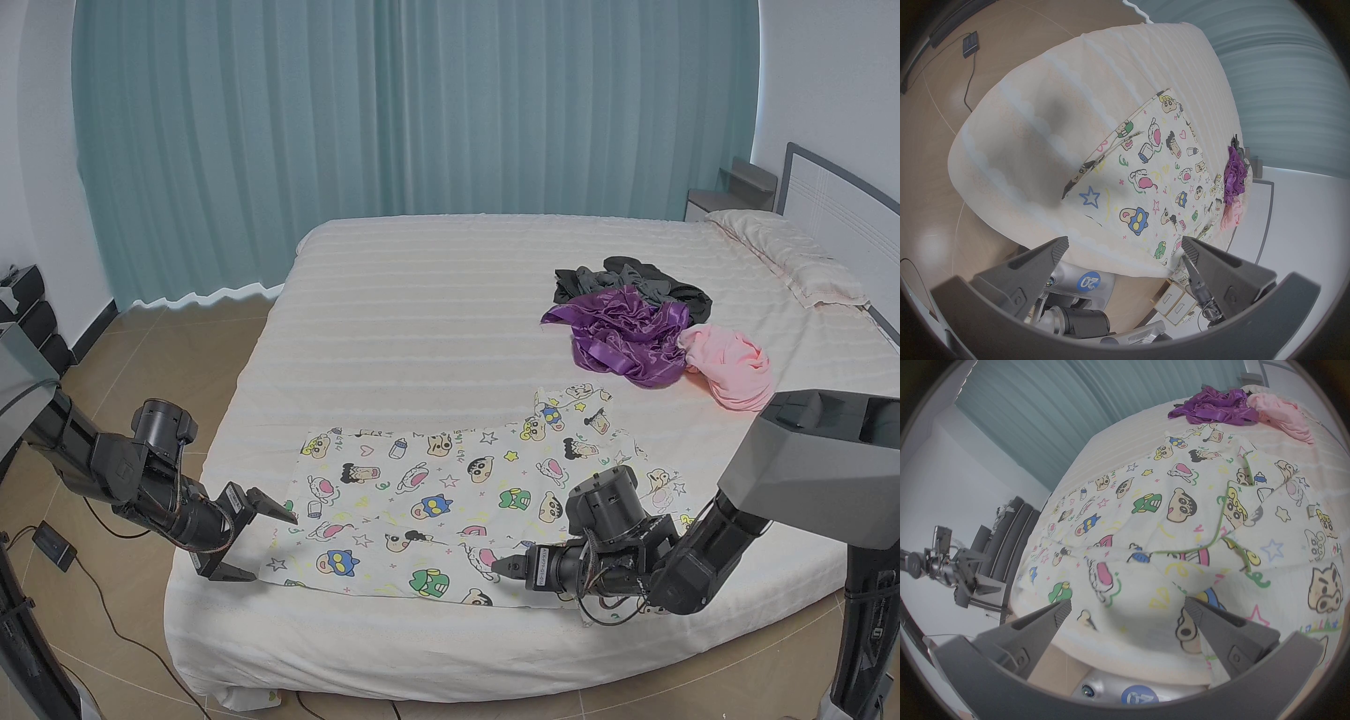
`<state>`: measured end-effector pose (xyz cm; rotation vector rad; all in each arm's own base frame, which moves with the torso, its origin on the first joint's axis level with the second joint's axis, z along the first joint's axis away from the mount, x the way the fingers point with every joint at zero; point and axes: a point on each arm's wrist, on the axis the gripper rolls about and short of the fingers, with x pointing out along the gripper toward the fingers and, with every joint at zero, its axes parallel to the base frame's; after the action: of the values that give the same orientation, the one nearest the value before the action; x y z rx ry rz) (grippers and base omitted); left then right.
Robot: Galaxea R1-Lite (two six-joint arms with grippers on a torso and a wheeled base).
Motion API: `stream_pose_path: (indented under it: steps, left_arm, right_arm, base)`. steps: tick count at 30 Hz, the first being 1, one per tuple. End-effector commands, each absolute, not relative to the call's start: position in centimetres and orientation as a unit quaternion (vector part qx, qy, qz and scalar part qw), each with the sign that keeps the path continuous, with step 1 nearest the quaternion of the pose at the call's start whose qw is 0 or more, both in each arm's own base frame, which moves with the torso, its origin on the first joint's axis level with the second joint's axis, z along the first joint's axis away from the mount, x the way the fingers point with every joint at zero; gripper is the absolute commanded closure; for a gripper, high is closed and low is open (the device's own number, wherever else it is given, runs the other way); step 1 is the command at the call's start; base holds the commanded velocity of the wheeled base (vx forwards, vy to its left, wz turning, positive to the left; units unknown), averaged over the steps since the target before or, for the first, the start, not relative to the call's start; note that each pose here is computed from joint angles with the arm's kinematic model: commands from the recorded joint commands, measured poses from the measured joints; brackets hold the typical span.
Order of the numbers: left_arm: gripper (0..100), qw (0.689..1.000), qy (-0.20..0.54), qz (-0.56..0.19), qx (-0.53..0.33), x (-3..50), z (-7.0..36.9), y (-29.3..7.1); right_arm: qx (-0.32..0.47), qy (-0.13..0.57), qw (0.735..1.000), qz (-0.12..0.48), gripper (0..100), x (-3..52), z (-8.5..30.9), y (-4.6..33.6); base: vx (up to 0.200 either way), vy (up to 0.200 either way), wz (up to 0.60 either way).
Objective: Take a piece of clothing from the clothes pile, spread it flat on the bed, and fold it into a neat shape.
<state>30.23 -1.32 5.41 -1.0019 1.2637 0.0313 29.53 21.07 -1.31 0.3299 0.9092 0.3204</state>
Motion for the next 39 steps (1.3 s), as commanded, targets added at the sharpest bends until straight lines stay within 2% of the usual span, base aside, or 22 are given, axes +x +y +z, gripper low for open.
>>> stream_pose_path:
  steps: [1, 11, 14, 22, 27, 35, 36, 39]
  left_arm:
    - [0, 0.691, 0.566, 0.014, -0.449, 30.2, 5.4, -1.3]
    - [0, 0.692, 0.565, 0.013, -0.449, 30.3, 5.4, -1.3]
    - [0, 0.692, 0.565, 0.013, -0.448, 30.3, 5.4, -1.3]
    - [0, 0.696, 0.566, 0.008, -0.442, 30.3, 5.4, -1.3]
    - [0, 0.693, 0.563, 0.012, -0.45, 30.3, 5.6, -1.2]
    - [0, 0.69, 0.561, 0.018, -0.458, 30.4, 5.7, -1.2]
    - [0, 0.69, 0.561, 0.018, -0.457, 30.4, 5.7, -1.2]
    - [0, 0.69, 0.561, 0.017, -0.457, 30.4, 5.6, -1.2]
  right_arm:
    - [0.155, 0.433, 0.878, 0.134, 0, 30.8, -2.8, 21.3]
    - [0.161, 0.414, 0.885, 0.135, 0, 31.3, -2.0, 21.6]
    - [0.176, 0.393, 0.89, 0.149, 0, 31.2, -0.5, 21.6]
    - [0.21, 0.425, 0.854, 0.215, 0, 28.5, 2.1, 20.2]
    - [0.22, 0.411, 0.865, 0.184, 0, 28.4, 3.2, 17.8]
    - [0.223, 0.4, 0.881, 0.12, 0, 26.7, 3.6, 14.2]
    - [0.222, 0.394, 0.888, 0.089, 0, 25.7, 2.8, 13.2]
    - [0.238, 0.382, 0.89, 0.074, 0, 24.8, 2.3, 12.2]
  base:
    - [0.0, 0.0, 0.0]
    - [0.0, 0.0, 0.0]
    - [0.0, 0.0, 0.0]
    - [0.0, 0.0, 0.0]
    - [0.0, 0.0, 0.0]
    - [0.2, 0.0, 0.0]
    - [0.2, 0.0, 0.0]
    - [0.2, 0.0, 0.0]
